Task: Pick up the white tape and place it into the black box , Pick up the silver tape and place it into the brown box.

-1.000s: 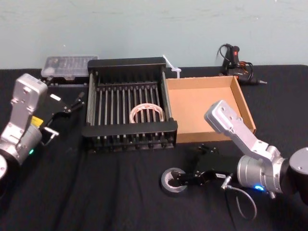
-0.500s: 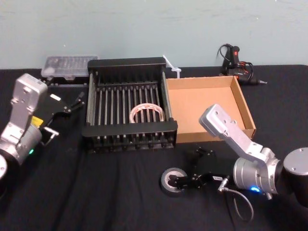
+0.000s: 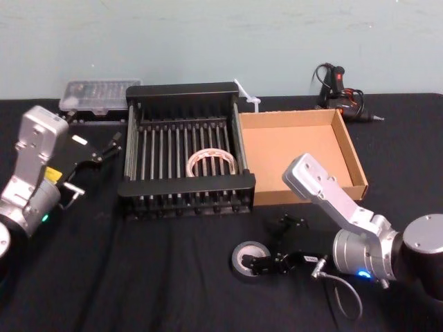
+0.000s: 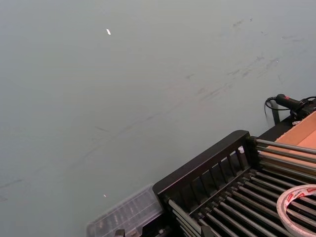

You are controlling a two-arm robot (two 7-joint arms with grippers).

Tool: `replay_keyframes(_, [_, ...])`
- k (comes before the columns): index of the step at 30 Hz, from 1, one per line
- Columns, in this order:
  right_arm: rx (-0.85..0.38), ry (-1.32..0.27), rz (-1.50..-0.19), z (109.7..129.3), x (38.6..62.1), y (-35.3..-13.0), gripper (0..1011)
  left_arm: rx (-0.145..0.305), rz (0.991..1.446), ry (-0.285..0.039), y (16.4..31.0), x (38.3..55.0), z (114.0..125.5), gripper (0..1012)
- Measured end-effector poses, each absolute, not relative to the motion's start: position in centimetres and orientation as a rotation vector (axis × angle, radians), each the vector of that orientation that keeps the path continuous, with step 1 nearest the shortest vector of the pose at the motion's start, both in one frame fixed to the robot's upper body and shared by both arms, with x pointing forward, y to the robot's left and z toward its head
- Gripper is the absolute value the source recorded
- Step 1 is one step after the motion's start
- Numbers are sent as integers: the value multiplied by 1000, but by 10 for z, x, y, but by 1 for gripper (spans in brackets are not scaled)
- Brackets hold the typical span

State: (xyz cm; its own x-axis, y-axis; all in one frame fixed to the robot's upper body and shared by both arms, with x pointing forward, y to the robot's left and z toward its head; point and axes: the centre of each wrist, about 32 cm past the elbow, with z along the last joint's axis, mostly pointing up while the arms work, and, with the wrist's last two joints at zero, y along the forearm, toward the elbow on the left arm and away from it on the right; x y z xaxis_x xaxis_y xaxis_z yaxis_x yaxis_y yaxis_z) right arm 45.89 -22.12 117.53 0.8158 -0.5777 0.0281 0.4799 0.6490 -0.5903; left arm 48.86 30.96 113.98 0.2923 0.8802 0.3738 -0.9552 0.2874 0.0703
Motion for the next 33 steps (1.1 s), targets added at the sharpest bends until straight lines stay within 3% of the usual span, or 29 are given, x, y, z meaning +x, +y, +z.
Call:
replay_keyframes(25, [-621, 176, -606, 1174, 459, -221, 999, 304, 1248, -285, 310, 489, 1140, 1001])
replay_keyframes(33, [-621, 175, -606, 1174, 459, -221, 837, 305, 1248, -285, 310, 489, 1140, 1001])
